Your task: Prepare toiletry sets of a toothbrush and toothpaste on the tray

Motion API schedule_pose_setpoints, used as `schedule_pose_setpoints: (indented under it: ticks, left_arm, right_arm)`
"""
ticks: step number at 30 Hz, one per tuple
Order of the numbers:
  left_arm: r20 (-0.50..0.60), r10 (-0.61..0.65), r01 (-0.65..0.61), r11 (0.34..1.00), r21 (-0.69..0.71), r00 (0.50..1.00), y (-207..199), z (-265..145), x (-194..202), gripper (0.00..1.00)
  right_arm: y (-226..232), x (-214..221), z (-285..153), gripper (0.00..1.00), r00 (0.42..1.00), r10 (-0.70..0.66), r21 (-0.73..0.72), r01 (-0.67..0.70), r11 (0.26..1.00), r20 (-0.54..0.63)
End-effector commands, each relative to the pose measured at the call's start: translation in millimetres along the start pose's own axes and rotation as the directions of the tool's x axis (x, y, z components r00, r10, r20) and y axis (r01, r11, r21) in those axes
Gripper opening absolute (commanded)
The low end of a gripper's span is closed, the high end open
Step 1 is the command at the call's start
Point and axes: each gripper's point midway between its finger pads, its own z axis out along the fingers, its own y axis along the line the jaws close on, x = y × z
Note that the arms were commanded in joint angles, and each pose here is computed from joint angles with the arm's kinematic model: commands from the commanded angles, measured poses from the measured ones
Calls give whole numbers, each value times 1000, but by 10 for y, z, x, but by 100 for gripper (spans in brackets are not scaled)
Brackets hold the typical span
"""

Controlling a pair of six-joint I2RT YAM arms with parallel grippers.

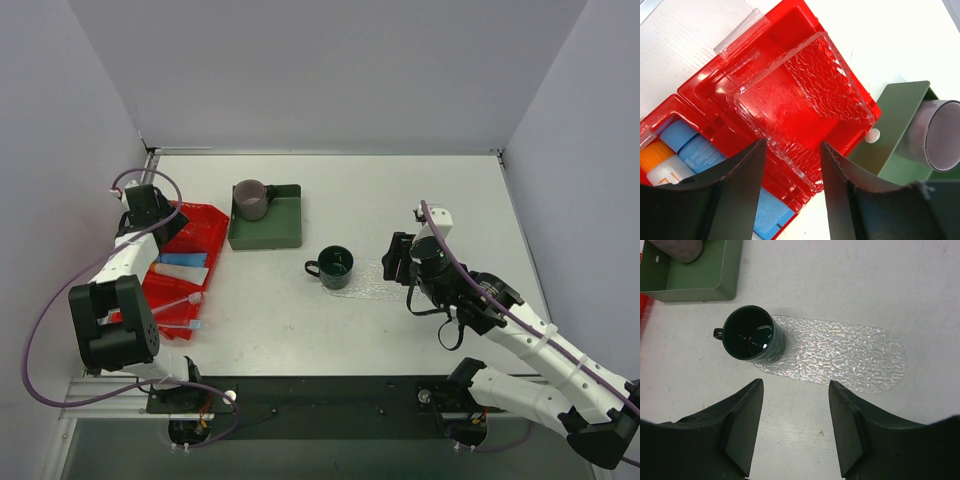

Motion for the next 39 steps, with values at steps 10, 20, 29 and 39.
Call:
schedule_pose_setpoints:
  ticks: [10,20,29,39]
  left_arm:
    - [64,16,-18,999,28,998,-83,75,-308,55]
    - [54,-2,1,1000,29,999,-15,146,-326,52]
    - [52,-14,12,999,32,999,28,177,-364,44]
    - [58,-26,22,998,65,998,-38,104,-410,32]
  right_arm:
    - [-14,13,67,50,1000,3,18,-3,1000,0]
    - [33,37,109,49,1000,0,9,0,1000,-17]
    - [66,38,125,49,1000,3,-1,-3,1000,-23]
    - [90,32,133,48,1000,8,-6,-8,1000,-26]
